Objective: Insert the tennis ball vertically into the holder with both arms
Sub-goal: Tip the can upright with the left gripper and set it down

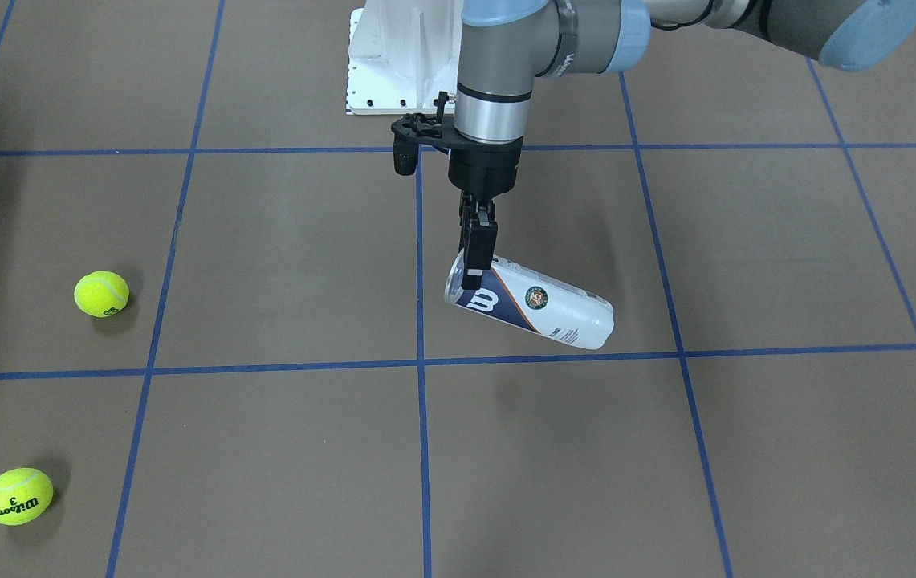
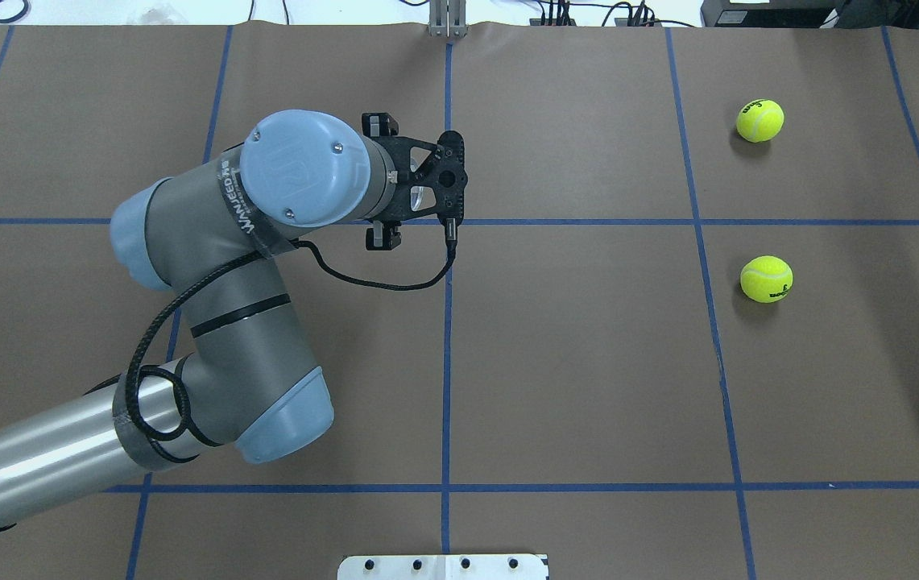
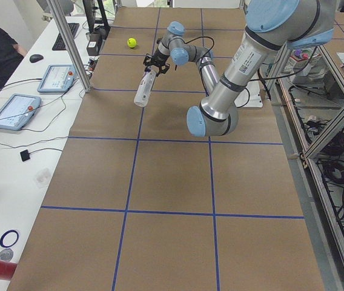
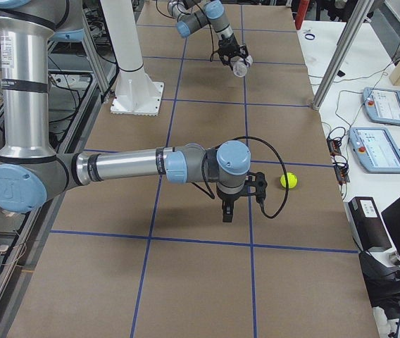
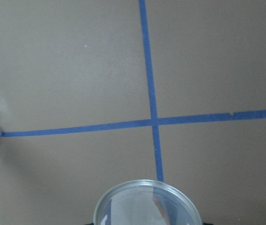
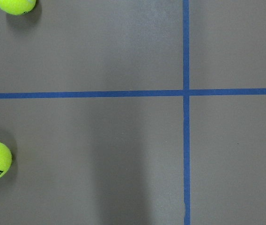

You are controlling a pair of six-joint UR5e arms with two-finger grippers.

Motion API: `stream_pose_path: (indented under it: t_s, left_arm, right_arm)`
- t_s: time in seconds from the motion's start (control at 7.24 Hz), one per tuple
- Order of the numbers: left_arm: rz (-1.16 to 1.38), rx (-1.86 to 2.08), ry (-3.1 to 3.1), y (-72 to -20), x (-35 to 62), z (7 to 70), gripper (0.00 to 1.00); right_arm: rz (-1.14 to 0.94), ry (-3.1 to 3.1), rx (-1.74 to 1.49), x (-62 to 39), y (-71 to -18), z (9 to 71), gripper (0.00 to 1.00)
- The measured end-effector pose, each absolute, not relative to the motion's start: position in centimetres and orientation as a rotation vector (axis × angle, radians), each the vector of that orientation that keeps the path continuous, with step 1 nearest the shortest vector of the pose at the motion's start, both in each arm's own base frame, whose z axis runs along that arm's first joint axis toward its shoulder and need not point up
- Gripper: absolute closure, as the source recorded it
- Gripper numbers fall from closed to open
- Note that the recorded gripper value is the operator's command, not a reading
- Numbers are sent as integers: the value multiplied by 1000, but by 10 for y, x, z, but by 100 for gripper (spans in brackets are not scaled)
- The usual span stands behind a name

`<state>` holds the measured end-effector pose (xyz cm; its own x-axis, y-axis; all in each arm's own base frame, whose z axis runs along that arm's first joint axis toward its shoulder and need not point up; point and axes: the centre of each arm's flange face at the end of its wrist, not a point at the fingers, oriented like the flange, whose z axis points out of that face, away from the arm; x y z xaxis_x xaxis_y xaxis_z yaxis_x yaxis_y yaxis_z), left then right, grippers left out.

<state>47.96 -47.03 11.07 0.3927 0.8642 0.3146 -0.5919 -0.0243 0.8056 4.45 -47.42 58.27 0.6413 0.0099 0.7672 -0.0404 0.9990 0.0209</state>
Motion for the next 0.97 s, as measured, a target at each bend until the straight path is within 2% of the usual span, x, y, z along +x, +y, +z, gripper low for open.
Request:
stream_pose_path:
  t_s: [0.41,0.97]
  left_arm:
    - [767,1216,662,-452,448,92,58]
    - [377,1445,1046,-428,401,180,58]
  right_arm:
    - [19,-882,57,44,-474,571,1]
    - [8,-884,79,44,-477,560,1]
